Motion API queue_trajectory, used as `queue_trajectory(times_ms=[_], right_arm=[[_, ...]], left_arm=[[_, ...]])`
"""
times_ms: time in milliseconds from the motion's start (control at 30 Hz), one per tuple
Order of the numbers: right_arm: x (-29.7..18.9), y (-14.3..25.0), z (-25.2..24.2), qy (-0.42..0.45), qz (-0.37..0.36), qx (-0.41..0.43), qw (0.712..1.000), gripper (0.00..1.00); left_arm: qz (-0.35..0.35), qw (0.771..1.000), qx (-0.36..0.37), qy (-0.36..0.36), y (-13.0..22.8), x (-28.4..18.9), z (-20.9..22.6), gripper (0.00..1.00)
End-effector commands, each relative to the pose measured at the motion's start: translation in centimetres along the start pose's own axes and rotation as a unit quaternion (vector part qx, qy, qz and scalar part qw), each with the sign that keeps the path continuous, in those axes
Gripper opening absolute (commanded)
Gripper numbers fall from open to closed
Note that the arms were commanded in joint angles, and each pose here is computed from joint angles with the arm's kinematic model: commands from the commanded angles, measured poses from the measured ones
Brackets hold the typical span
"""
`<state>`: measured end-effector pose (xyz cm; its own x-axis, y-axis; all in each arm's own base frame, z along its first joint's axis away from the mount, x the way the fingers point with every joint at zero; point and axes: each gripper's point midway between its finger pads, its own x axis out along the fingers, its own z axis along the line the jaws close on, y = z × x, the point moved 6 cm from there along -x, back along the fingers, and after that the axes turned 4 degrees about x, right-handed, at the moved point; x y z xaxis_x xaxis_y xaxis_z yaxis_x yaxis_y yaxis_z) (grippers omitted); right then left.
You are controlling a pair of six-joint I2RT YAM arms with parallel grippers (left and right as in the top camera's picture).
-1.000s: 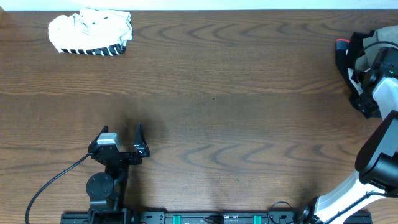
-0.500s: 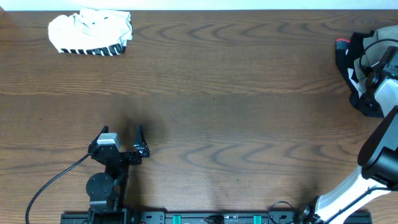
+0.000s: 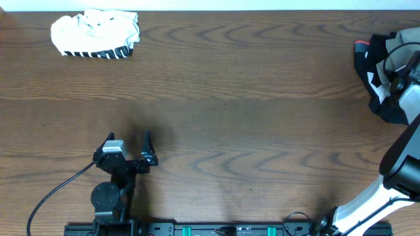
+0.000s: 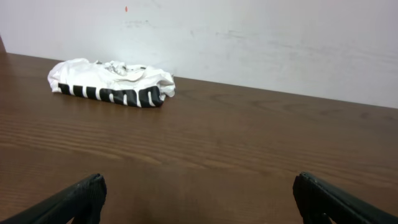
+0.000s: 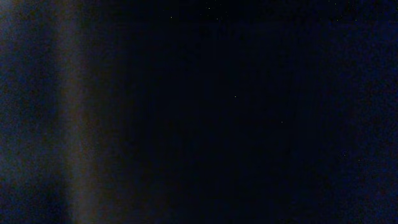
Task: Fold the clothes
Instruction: 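Reach the right gripper to the clothes pile and grasp the khaki pants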
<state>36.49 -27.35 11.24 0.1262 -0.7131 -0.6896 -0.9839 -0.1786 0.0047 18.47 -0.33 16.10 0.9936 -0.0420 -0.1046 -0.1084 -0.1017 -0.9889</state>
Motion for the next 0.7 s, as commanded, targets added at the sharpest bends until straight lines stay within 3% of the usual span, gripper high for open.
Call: queue_trajectory(times_ms=[0, 267, 667], right_arm=[[-0.1, -0.4, -0.2, 0.014, 0.007, 0.034, 0.999, 0.01], [-3.8, -3.0, 0.2, 0.033, -0.034, 0.090, 0.995, 0.01], [-14.4, -5.2, -2.6, 0.110, -0.120, 0.184, 0.969, 0.01]], left_arm=[[0.020, 1.000, 0.005, 0.001, 1.3, 0.2, 0.0, 0.98], [0.020, 1.000, 0.005, 0.001, 1.3, 0.2, 0.0, 0.98], [0.020, 1.000, 0.005, 0.001, 1.3, 0.2, 0.0, 0.98]])
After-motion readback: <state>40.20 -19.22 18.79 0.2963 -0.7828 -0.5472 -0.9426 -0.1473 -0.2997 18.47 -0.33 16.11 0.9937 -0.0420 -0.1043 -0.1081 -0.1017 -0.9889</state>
